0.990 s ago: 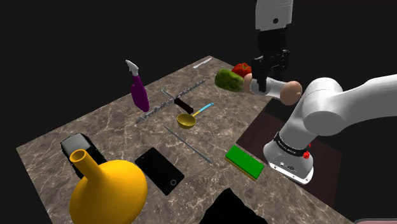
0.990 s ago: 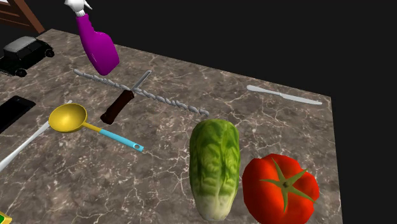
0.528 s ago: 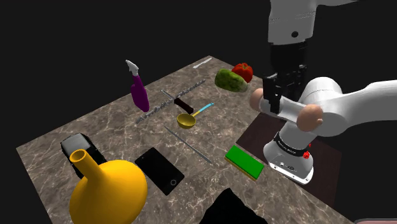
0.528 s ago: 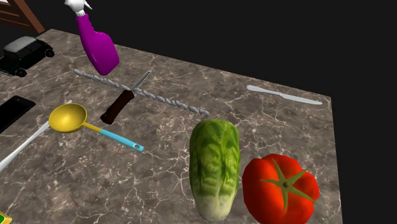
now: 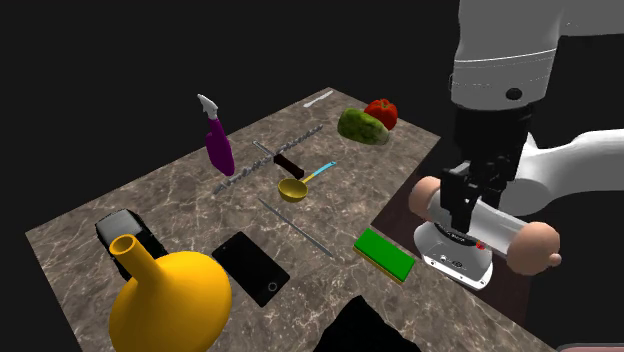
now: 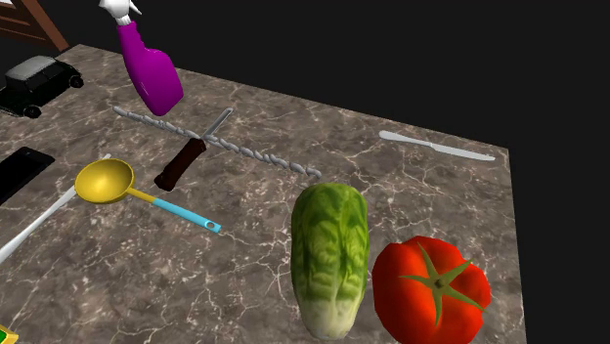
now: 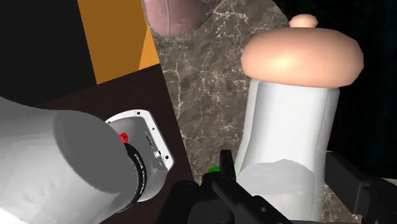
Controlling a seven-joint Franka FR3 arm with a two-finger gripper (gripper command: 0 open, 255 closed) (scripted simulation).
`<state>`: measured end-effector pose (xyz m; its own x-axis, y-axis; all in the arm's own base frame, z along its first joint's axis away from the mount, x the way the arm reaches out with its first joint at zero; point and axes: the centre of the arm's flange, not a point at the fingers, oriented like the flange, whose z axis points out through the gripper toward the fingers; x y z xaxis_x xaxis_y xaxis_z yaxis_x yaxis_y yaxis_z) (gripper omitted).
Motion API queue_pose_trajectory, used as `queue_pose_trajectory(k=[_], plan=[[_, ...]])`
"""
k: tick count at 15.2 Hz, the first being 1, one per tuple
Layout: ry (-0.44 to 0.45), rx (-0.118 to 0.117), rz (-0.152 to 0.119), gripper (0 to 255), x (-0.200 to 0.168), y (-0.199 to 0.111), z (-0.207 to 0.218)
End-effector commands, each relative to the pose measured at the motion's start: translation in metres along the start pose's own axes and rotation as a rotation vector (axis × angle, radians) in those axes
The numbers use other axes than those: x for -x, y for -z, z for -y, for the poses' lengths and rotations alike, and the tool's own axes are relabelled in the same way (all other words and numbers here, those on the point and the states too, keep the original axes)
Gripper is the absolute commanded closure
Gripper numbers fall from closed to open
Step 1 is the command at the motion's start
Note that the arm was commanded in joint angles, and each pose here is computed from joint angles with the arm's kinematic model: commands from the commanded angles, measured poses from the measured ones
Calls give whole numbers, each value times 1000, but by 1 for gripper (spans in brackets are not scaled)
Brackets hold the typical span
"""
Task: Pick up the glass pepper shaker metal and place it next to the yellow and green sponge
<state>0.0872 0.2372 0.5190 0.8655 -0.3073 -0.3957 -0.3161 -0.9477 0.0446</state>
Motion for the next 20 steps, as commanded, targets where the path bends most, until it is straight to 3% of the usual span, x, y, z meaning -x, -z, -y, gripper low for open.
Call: queue_pose_trajectory(k=[1, 3, 20], plan=[[0, -1, 2, 255, 23, -9, 12], [0, -1, 2, 255, 40, -15, 22], [0, -1, 2, 255, 5, -98, 26]])
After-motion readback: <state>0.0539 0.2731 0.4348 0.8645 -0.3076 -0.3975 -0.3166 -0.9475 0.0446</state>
